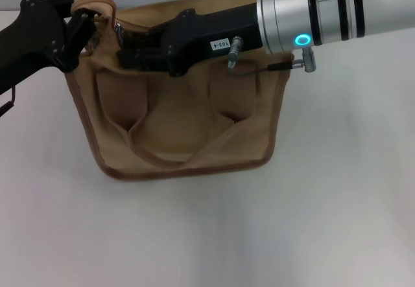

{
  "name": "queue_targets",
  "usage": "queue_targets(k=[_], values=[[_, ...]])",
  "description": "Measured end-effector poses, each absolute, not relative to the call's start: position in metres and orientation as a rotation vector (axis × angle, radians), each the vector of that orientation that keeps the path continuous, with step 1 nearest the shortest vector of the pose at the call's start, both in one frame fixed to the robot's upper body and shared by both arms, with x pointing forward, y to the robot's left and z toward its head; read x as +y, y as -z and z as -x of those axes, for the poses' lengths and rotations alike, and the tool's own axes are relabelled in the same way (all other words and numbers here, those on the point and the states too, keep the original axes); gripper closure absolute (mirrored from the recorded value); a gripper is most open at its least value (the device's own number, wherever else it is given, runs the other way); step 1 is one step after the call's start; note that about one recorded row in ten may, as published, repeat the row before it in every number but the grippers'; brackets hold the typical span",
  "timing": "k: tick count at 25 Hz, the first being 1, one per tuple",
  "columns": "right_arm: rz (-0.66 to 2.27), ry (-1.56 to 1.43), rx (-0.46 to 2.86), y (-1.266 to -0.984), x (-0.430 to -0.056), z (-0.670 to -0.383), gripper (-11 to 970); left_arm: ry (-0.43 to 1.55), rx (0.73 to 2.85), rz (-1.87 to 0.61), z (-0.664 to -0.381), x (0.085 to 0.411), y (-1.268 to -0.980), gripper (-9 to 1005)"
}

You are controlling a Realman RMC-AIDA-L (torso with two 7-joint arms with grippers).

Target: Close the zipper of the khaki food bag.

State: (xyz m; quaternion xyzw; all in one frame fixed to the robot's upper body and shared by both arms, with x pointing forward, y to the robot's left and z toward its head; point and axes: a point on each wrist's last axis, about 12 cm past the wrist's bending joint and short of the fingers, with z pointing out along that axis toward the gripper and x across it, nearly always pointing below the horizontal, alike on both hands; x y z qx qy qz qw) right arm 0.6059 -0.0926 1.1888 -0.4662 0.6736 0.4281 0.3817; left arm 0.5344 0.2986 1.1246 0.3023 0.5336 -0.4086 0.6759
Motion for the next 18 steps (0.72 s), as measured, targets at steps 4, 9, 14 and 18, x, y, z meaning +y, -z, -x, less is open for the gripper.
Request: queue_targets(k=[4, 9, 14, 18], values=[[1.183, -1.1, 1.727, -1.1895, -0.0917, -0.6059, 742, 0.923, 1.196, -0.682, -0.534, 0.2984, -1.1249, 915], [1.177, -1.109, 1.726, -1.1894, -0.0923, -0.6053, 797, 0.924, 1.194, -0.682, -0.5339, 0.2983, -1.1251, 909], [1.163, -1.118, 1.729, -1.1882, -0.0952, -0.6046, 869, 0.926, 1.192, -0.68, -0.5329, 0.2987, -1.1249, 904], [1.154, -1.113, 1.725, -1.1874, -0.0993, -0.603, 935, 0.927, 1.192, -0.679, -0.5326, 0.2985, -1.1247, 900]])
